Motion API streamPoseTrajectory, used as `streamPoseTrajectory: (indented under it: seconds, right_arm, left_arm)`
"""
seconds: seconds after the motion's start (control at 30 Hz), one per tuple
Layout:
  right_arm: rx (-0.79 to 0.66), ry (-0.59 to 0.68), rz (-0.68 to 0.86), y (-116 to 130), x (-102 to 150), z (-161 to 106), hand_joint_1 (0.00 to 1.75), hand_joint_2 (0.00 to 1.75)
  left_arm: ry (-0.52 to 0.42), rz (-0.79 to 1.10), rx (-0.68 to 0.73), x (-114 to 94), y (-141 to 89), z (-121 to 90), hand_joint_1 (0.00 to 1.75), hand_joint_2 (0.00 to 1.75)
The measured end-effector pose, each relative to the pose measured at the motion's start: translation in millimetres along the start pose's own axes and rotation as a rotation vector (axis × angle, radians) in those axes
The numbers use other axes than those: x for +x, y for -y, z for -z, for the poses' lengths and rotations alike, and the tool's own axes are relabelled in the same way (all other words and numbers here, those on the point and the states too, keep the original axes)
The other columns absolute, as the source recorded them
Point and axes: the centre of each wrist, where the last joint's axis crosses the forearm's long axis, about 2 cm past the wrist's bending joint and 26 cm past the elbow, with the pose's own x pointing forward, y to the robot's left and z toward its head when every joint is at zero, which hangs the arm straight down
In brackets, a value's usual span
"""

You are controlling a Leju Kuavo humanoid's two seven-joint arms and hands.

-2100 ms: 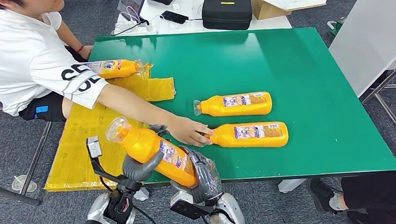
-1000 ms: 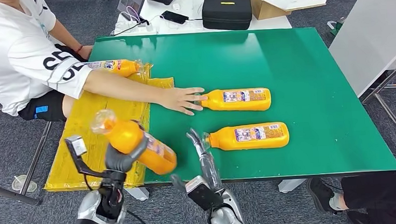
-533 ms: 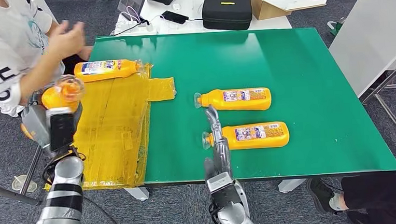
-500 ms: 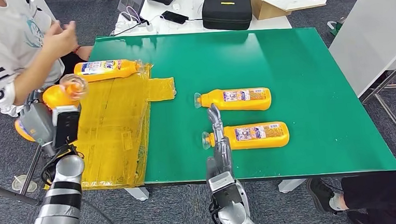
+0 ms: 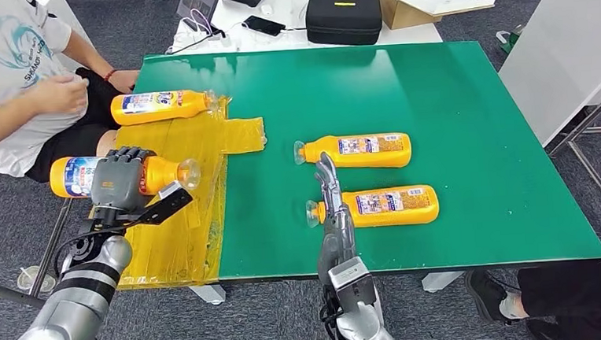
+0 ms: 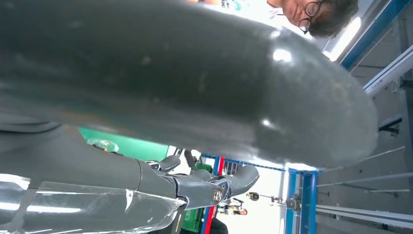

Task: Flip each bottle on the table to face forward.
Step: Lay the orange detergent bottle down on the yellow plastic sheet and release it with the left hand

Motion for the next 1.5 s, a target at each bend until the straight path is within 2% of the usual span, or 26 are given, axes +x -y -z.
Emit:
streamPoseTrajectory:
  seconds: [0.23,0.4,0.73,0.77,0.87,0.9,0.97,1.1,1.5]
  right_arm:
    - [0.006,0.002,0.003,0.1,-0.1,0.6,0.0,0.0]
    - [0.051,-0.007,0.018,-0.9,-2.7,-1.5,0.0,0.0]
    - [0.088,-0.035,0.024,-3.8,-9.5,-4.4,0.0,0.0]
    - [0.091,-0.039,0.025,-4.2,-10.2,-4.9,0.0,0.0]
    - [0.095,-0.046,0.027,-5.5,-11.6,-5.8,0.0,0.0]
    - [0.097,-0.048,0.028,-5.9,-12.0,-5.8,0.0,0.0]
    - [0.1,-0.052,0.029,-6.4,-12.8,-6.1,0.0,0.0]
    - [0.105,-0.063,0.032,-7.2,-14.8,-7.3,0.0,0.0]
    - [-0.011,-0.124,0.034,-4.2,-19.4,-6.2,0.0,0.0]
  left_arm:
    - [0.005,-0.001,-0.052,-3.4,1.6,-2.1,1.75,1.75]
    - [0.037,-0.151,-0.321,-7.5,14.8,-12.4,1.75,1.75]
    - [0.032,-0.315,-0.364,-0.7,38.5,-35.8,1.74,1.75]
    - [0.032,-0.324,-0.364,-0.3,39.3,-36.6,1.41,1.75]
    - [0.032,-0.35,-0.366,0.8,41.3,-38.2,0.12,1.75]
    - [0.031,-0.365,-0.37,1.6,42.5,-39.1,0.02,1.75]
    - [0.03,-0.392,-0.383,3.8,45.7,-41.5,0.0,1.75]
    - [0.029,-0.418,-0.405,7.6,50.7,-45.1,0.0,0.0]
    - [0.017,-0.441,-0.423,11.4,56.0,-49.9,0.0,0.0]
